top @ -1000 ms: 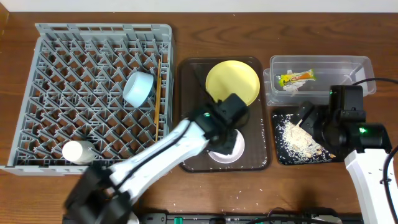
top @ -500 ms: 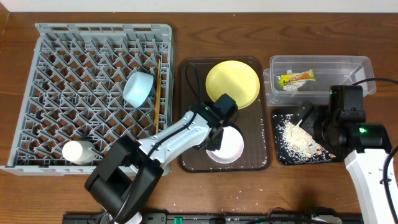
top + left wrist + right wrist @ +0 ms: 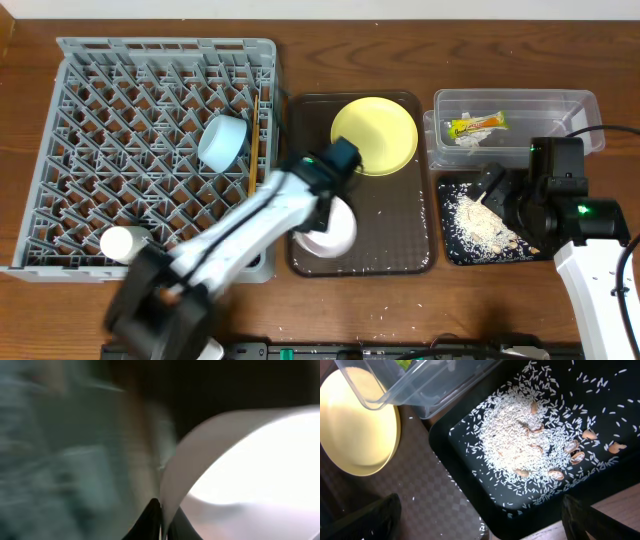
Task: Sort waste into correct bins and load items into the dishwasher
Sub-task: 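Carry the pink bowl into the dish rack and lower it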
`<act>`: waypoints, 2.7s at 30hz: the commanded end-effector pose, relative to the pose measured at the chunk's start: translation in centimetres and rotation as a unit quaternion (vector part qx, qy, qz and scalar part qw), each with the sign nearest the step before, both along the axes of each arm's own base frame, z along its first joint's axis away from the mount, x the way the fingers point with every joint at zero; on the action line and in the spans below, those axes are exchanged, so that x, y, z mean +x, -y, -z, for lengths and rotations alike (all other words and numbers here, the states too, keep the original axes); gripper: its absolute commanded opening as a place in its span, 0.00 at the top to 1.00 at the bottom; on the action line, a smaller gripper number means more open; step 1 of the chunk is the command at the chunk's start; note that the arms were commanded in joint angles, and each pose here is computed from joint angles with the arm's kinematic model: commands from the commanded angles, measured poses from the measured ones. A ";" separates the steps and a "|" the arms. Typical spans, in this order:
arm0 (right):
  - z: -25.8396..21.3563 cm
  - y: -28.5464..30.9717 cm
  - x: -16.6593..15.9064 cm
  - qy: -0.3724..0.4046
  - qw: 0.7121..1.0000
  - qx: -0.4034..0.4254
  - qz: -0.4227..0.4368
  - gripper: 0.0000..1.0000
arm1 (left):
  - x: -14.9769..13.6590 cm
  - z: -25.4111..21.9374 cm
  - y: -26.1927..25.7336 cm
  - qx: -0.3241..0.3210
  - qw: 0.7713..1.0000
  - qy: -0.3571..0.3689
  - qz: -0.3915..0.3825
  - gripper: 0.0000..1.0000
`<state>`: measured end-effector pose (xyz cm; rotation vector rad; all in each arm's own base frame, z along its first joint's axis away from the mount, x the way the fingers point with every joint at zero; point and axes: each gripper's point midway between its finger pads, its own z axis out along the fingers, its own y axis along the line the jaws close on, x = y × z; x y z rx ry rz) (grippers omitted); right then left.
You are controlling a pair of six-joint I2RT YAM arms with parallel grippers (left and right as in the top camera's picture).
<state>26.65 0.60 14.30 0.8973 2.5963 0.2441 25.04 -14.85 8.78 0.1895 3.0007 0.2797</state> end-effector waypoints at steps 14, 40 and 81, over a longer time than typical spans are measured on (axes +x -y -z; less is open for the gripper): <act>-0.1 0.3 0.0 0.000 1.000 -0.003 0.009 0.01 | 3.5 -15.9 -20.8 0.399 0.866 0.255 -0.160 0.92; -0.1 0.3 0.0 0.000 1.000 -0.003 0.009 0.01 | 2.4 -8.8 -20.0 0.451 0.863 0.158 -0.165 0.93; -0.1 0.3 0.0 0.000 1.000 -0.003 0.009 0.01 | 1.7 -10.3 -20.7 0.502 0.851 0.118 -0.103 0.92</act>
